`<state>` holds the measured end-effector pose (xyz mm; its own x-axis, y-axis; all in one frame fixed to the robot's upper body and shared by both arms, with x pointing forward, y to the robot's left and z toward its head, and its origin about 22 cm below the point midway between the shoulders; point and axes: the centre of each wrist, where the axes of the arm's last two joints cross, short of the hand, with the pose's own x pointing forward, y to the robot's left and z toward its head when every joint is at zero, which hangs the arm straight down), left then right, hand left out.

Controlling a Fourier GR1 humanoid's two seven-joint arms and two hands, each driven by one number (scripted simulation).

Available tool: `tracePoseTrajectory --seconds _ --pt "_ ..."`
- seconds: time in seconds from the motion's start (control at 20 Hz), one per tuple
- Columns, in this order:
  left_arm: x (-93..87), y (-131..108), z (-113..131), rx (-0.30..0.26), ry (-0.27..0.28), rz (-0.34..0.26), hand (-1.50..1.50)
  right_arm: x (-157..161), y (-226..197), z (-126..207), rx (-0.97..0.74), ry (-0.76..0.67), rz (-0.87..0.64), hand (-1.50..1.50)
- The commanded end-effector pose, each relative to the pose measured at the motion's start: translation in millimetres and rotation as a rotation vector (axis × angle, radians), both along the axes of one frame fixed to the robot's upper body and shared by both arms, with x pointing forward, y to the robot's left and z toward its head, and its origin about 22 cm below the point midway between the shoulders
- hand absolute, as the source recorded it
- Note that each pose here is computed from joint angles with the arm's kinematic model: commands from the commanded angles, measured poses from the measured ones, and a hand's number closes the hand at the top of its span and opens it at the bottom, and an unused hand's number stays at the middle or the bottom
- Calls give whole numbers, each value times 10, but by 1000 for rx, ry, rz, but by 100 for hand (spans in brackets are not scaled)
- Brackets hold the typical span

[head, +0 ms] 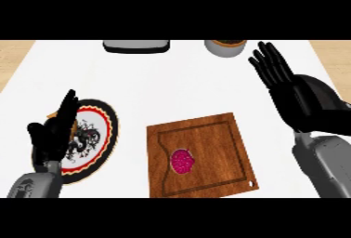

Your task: Pick the cupcake from the cutting board and place it in the pan

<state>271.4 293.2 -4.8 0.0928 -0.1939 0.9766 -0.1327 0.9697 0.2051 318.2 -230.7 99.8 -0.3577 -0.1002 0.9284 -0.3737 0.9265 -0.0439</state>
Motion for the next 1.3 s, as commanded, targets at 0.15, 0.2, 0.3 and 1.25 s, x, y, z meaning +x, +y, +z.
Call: tracePoseTrajectory --seconds 0.15,0.2,0.3,1.25 --pt "110 -541 65 -143 34 -228 0 5 892 236 -404 -171 215 150" --pt "39 -661 -14 -186 49 -266 0 -33 1021 213 -502 -186 257 150" --pt "8 -627 -121 -189 115 -244 0 127 569 663 -831 -456 123 150" --pt "-54 -793 38 -324 168 -311 0 -594 2249 -228 -1831 -511 202 -150"
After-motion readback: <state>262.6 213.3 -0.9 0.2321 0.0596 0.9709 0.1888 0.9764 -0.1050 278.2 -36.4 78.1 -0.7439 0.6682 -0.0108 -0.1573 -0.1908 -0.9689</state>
